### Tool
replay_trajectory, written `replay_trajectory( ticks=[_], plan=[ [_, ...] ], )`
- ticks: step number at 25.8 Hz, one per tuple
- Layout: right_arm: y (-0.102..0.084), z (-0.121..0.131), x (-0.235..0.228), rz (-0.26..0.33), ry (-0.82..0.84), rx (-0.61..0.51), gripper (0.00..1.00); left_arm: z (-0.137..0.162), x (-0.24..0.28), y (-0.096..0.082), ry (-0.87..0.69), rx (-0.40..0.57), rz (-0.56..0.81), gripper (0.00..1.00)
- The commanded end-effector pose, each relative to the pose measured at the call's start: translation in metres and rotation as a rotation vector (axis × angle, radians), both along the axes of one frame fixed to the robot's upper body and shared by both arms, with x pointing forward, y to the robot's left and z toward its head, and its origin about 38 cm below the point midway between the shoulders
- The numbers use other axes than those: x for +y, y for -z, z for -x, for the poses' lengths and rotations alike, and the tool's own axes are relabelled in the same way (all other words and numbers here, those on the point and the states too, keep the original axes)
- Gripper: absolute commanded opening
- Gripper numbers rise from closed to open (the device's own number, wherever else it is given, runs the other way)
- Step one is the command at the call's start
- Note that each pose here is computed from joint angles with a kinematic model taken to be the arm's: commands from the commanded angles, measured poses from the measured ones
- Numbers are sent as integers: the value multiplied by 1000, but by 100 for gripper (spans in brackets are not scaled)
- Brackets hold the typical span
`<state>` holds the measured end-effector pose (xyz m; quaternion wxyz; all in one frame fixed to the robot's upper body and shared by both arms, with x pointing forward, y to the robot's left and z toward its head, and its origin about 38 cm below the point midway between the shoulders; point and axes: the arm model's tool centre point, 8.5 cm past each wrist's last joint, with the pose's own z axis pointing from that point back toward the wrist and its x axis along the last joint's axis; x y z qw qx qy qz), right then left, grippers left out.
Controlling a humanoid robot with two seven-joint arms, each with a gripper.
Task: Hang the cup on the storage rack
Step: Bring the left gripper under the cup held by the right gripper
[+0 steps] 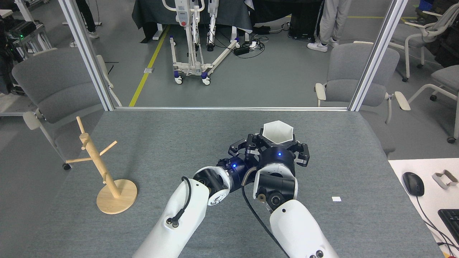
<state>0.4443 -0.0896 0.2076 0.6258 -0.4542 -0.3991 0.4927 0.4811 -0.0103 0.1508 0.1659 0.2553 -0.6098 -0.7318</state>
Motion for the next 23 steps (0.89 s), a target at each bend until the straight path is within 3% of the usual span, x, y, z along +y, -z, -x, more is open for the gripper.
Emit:
replay_trajectory(
  ticks=[1,11,14,21,23],
  plan=[
    [4,-1,0,6,4,10,6,-4,2,-1,-29,52,32,99],
    [4,2,11,4,-16,9,6,-6,0,-6,-48,80,77,98],
    [5,6,20,5,-36,10,6,-7,0,-7,-56,78,75,94],
    [8,11,30,-5,-55,21,5,-7,0,-6,-55,79,73,71],
    [10,13,34,-7,-63,25,5,-6,-1,-6,-49,80,70,59]
  ],
)
